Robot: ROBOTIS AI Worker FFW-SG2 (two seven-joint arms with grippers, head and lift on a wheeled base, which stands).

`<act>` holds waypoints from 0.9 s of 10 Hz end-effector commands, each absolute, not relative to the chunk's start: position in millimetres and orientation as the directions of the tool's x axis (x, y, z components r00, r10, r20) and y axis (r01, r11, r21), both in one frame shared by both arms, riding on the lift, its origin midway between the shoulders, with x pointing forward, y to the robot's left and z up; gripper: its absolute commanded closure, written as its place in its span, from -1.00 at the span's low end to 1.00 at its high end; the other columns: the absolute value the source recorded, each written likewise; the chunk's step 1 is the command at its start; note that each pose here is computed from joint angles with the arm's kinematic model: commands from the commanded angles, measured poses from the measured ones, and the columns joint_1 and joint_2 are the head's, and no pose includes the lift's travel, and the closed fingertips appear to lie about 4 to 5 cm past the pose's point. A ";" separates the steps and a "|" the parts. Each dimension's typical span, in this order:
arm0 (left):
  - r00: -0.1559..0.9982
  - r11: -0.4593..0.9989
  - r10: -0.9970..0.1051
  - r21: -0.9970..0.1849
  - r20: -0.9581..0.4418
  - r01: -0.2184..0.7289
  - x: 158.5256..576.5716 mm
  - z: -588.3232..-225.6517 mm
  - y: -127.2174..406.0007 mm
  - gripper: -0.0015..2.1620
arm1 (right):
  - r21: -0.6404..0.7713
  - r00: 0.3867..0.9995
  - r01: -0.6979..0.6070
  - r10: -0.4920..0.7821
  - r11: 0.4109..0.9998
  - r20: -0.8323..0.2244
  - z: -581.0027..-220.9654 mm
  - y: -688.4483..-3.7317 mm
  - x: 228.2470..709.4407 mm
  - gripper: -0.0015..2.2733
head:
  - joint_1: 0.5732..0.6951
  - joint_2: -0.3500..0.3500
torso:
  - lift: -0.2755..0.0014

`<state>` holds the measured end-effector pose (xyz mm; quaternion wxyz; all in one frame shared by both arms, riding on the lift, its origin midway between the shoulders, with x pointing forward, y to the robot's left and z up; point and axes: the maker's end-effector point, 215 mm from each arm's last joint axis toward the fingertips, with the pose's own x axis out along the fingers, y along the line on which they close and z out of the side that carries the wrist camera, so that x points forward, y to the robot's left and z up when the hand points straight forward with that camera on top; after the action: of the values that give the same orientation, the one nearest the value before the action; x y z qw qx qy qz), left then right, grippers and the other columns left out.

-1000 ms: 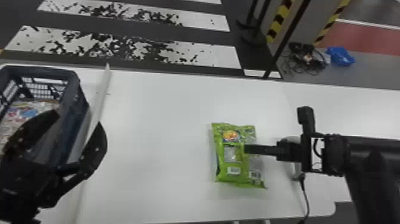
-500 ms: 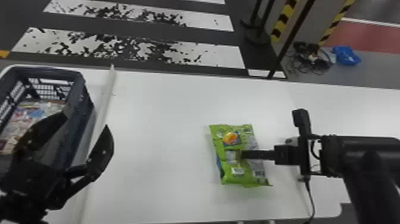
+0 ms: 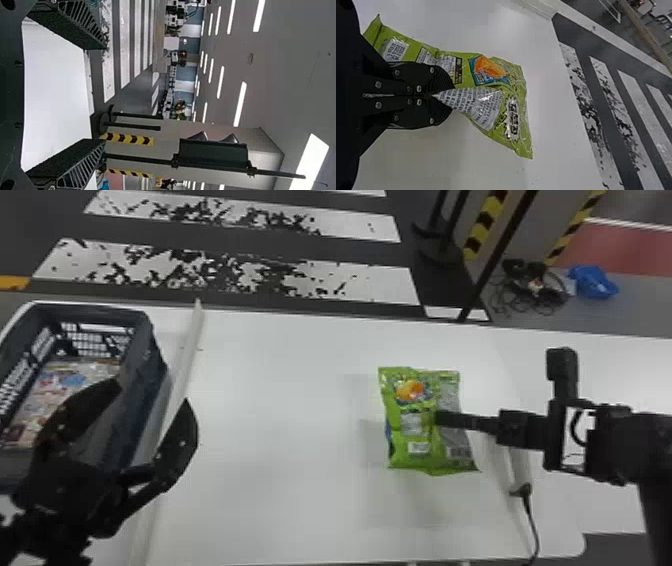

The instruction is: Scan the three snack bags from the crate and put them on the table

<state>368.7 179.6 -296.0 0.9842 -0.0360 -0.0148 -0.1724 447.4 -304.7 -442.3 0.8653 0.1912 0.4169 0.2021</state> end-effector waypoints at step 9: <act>0.940 0.938 -0.339 -0.068 0.023 0.340 379.6 -307.5 184.9 -0.97 | 0.241 0.680 0.717 -0.578 0.655 -0.452 -413.2 -668.8 456.8 0.87 | 1.00 -1.00 | 0.31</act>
<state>378.5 185.8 -307.9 0.9845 -0.0342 -0.0046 -0.1718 459.9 -657.6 -401.9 0.8961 0.2230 0.1642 -0.3467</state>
